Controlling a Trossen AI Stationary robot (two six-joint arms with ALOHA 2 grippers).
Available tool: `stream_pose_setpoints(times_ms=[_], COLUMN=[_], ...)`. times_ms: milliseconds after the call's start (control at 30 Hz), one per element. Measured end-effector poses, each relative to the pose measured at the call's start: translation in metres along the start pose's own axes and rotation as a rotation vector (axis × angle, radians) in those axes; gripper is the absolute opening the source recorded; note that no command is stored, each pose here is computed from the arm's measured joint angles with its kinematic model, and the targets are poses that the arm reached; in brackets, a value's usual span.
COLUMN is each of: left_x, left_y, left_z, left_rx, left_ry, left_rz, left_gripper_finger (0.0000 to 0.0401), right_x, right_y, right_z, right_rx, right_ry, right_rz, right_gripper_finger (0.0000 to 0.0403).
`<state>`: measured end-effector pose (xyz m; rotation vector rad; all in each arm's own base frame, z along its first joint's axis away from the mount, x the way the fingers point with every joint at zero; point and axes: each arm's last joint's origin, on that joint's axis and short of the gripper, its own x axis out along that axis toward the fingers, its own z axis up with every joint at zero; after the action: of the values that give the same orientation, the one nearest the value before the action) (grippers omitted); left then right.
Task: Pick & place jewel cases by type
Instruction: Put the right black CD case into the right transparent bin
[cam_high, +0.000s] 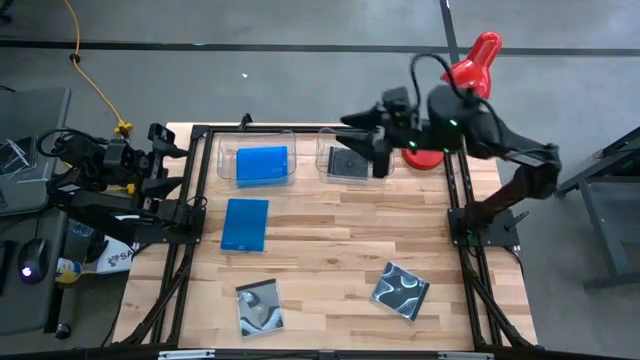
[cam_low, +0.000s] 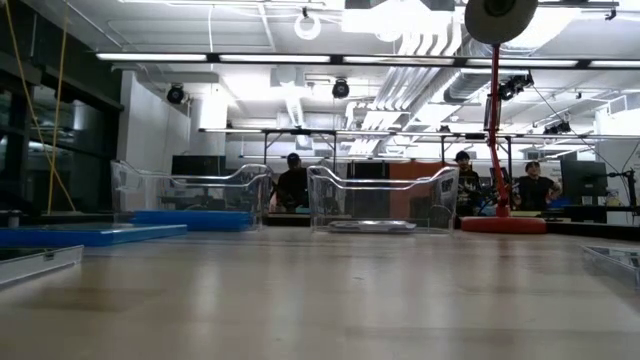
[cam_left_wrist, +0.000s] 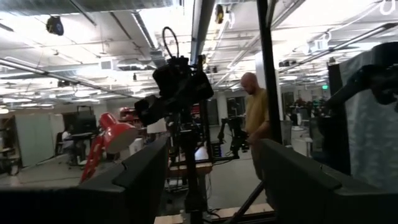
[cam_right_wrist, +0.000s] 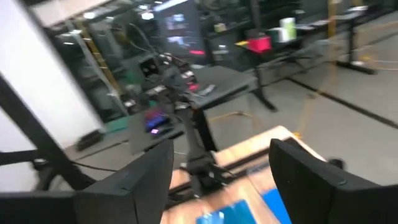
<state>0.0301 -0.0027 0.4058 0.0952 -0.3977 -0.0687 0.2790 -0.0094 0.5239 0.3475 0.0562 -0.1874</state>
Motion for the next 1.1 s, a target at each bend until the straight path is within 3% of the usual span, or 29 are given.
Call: stream_pose_setpoints(times_ms=[233,567,733,900,1100], left_x=[0.0,0.0,0.002,0.004,0.005], left_y=[0.0,-0.002,-0.004,-0.005,-0.006], left_z=[-0.001,-0.005,-0.012,-0.021,-0.025], left_rx=[-0.01,-0.069,-0.107,-0.125,-0.126], left_ry=[0.012,0.052,0.073,0.1,0.107], left_rz=[-0.002,-0.059,-0.083,-0.109,-0.11], left_gripper_finger=[0.0248,0.0248,0.0248,0.0248,0.0248], right_x=[-0.023,-0.032,-0.034,-0.038,-0.046], right_y=[0.027,0.054,0.073,0.095,0.125], right_z=[-0.019,-0.067,-0.098,-0.136,-0.182], right_rx=[0.028,0.231,0.358,0.466,0.459], right_ry=[0.056,0.31,0.535,0.873,1.166], right_rz=[-0.163,-0.261,-0.257,-0.273,-0.362], right_gripper_finger=[0.0245,0.0245,0.0245,0.0245,0.0245])
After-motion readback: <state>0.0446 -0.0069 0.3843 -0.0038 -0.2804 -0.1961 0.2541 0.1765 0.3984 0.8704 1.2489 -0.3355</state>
